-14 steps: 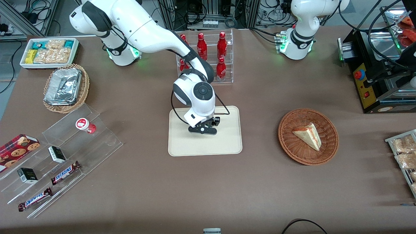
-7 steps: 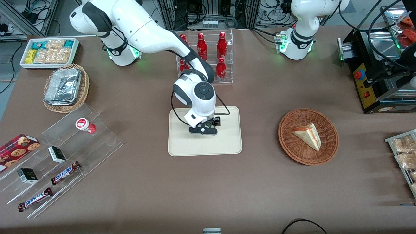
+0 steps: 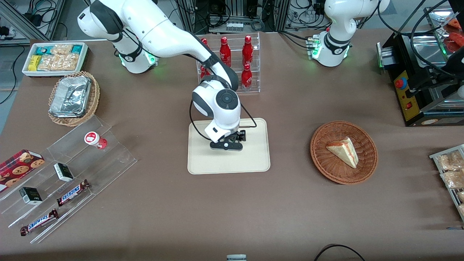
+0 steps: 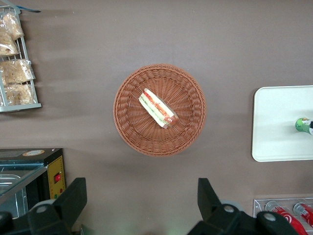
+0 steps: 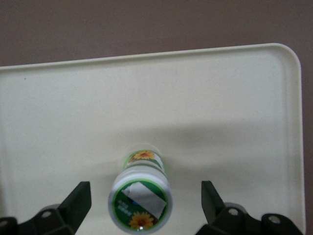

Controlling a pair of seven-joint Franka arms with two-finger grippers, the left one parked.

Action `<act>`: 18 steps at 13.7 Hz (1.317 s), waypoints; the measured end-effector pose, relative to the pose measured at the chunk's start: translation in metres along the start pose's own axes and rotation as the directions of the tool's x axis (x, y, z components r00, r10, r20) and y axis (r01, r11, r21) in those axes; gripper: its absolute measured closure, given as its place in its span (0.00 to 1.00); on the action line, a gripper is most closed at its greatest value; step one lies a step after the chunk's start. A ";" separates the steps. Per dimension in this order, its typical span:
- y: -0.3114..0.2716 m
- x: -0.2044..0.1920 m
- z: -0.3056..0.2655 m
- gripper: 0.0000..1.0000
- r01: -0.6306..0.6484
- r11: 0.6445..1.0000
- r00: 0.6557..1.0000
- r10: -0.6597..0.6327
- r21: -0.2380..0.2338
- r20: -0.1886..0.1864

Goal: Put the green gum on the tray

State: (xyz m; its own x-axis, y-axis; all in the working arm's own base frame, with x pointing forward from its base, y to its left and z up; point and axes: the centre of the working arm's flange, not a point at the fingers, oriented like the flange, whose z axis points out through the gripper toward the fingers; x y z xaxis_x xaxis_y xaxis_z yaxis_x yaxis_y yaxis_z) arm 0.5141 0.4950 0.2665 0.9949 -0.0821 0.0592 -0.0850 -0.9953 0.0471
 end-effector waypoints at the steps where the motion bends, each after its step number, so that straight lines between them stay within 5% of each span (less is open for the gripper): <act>1: 0.004 0.002 -0.014 0.00 0.014 1.000 1.000 -0.013 -0.010 0.006; 5: 0.039 0.016 -0.087 0.00 0.074 0.996 0.996 -0.071 -0.053 0.048; 8: 0.058 0.021 -0.131 0.00 0.074 0.996 0.997 -0.072 -0.046 0.043; 18: 0.153 0.060 -0.194 0.00 0.160 0.985 0.982 -0.152 -0.068 0.114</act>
State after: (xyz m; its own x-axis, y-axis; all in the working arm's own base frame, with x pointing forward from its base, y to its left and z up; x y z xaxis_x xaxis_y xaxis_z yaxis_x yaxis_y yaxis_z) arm 0.5499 0.3481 0.4702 0.9960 0.0645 -0.0623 0.0719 -0.9897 0.1239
